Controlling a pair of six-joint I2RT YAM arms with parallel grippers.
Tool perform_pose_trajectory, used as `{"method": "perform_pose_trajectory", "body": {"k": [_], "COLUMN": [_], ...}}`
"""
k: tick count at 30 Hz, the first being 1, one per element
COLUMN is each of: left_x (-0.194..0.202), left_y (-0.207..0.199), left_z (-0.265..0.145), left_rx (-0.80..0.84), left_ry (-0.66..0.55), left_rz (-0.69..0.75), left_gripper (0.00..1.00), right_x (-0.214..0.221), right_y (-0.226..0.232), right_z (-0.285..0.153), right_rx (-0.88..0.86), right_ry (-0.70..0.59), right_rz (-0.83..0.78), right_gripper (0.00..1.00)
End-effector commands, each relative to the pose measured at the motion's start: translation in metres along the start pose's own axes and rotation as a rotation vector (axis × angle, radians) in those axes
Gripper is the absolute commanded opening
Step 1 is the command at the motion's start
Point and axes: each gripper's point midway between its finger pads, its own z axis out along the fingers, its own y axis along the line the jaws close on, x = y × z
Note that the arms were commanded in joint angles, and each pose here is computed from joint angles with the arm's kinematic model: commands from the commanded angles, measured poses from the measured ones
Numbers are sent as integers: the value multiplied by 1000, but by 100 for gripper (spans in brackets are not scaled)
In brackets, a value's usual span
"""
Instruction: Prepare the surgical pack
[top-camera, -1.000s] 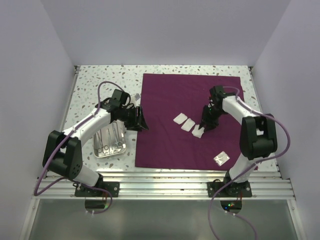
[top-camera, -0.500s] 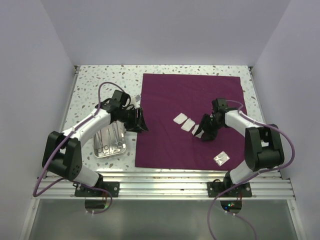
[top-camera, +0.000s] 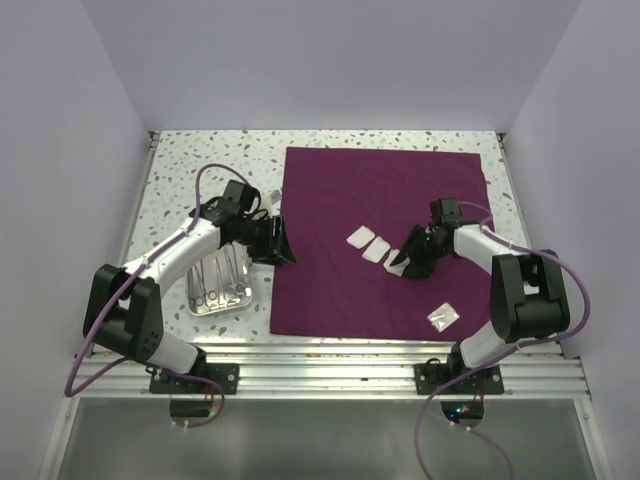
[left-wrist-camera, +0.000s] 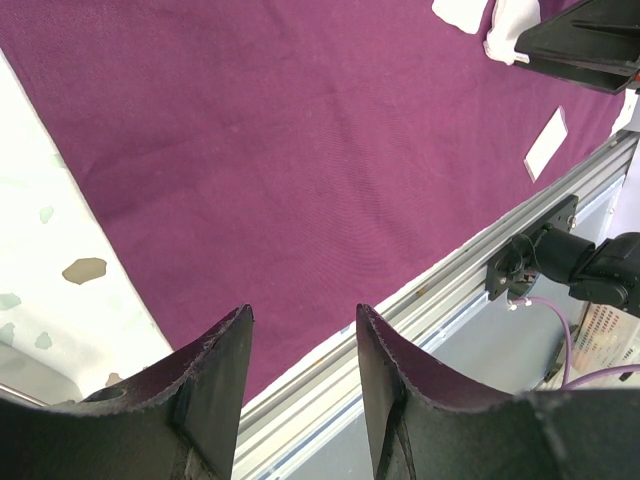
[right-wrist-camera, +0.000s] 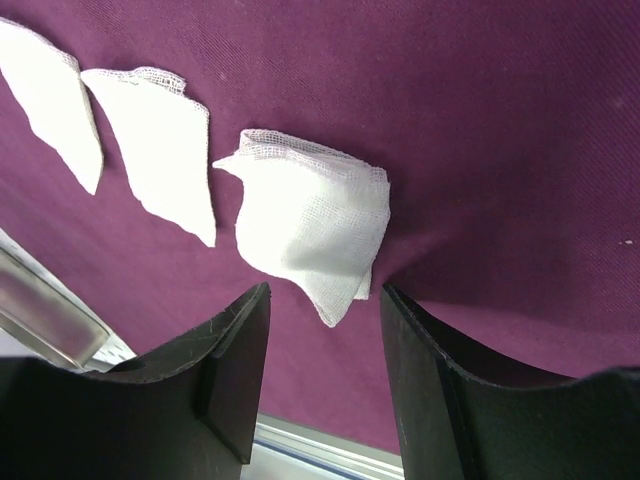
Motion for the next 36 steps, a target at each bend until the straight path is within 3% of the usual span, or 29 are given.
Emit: {"method": "perform_pose_trajectory", "body": {"k": [1,15,22,36], "left_x": [-3,-1,-1,1], "left_y": [-8,-7,-8,-8], "left_z": [-6,-7,-7,-8], "left_rx": [19,17,22,23], "left_ry": [-19,-21,-23,-26], "left_rz": [36,26,24,21], "left_gripper": [50,50,50,50], "right_x": [-3,-2,-3,-13], "right_y": [6,-2,2,10], "right_z": [3,14,12,5], "right_rx": [-35,-22,-39,-41], "right_ry": [-3,3,-5,-22], "right_rz": [5,5,5,-12], "right_gripper": [52,48,38,32]}}
